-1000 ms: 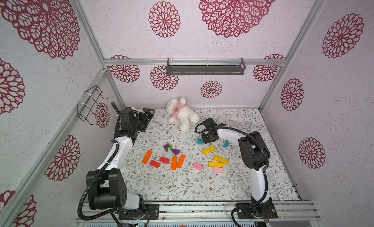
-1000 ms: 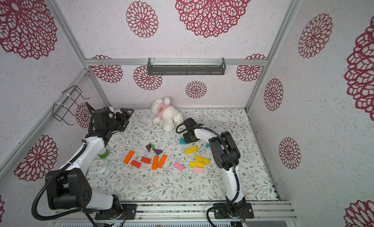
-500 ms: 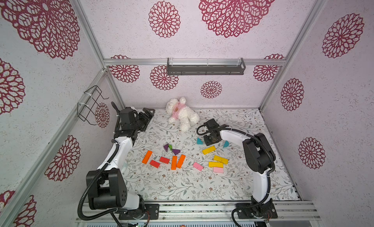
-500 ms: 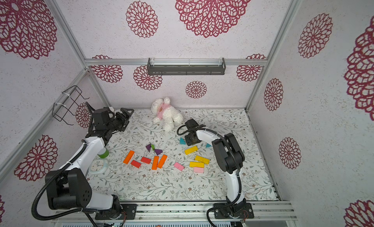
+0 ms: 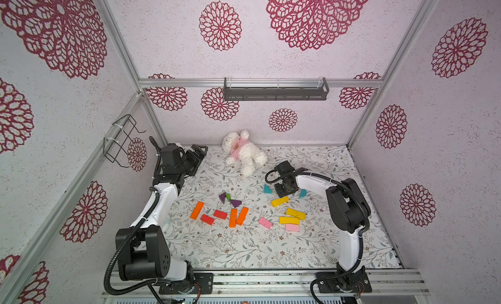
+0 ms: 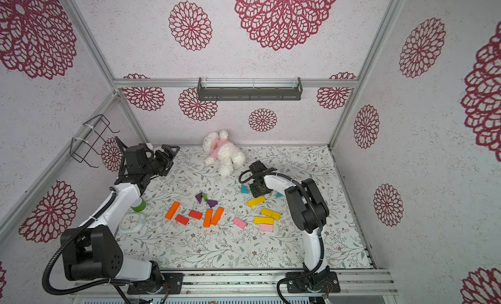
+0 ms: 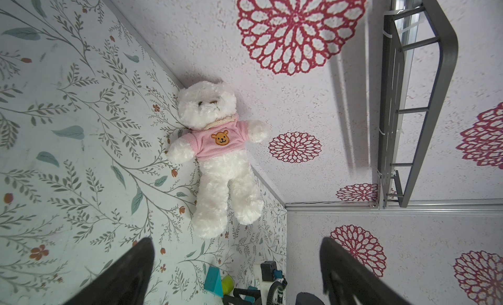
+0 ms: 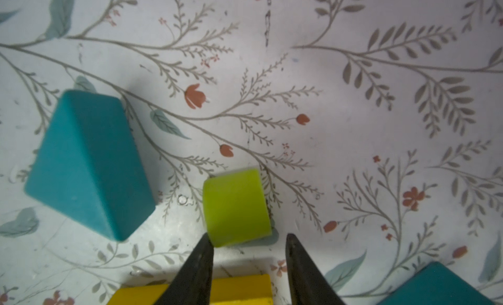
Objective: Assemble a carrot with building blocks
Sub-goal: Adjust the building block at the center of the board.
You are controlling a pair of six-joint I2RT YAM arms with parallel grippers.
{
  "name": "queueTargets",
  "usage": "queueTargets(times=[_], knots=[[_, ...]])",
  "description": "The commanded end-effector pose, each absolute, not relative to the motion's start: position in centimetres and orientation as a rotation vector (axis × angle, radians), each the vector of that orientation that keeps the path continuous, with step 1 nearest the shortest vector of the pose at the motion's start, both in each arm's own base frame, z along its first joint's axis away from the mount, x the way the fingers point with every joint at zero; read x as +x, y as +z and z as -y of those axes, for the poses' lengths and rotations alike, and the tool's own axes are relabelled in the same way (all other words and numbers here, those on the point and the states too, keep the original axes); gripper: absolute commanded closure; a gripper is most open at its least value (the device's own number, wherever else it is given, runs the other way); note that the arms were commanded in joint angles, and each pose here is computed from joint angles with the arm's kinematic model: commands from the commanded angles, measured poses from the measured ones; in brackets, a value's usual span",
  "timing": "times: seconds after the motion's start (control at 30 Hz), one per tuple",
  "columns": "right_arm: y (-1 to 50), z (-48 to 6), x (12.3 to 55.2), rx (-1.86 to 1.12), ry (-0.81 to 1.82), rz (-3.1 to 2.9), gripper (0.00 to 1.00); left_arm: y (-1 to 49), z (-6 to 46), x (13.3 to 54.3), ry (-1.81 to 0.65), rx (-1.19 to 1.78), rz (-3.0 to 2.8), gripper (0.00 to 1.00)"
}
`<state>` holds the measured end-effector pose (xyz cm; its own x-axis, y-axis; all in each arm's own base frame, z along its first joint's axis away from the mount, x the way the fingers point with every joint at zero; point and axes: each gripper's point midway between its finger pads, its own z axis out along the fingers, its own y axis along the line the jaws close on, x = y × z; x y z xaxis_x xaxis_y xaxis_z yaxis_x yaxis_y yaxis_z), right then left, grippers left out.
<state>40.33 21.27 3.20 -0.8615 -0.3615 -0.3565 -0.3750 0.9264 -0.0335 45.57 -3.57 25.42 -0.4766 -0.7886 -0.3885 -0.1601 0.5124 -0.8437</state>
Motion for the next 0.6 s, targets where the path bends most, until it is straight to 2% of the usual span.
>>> queueTargets(times=[0.0, 0.57], knots=[[4.4, -19.9, 40.3, -0.546, 0.013, -2.715, 0.58, 26.3, 4.0, 46.0, -0.994, -0.759, -1.922, 0.03], [5.1, -18.4, 41.3, -0.516, -0.019, -2.714, 0.63, 26.2, 3.9, 46.0, -0.983, -0.760, -1.925, 0.03]])
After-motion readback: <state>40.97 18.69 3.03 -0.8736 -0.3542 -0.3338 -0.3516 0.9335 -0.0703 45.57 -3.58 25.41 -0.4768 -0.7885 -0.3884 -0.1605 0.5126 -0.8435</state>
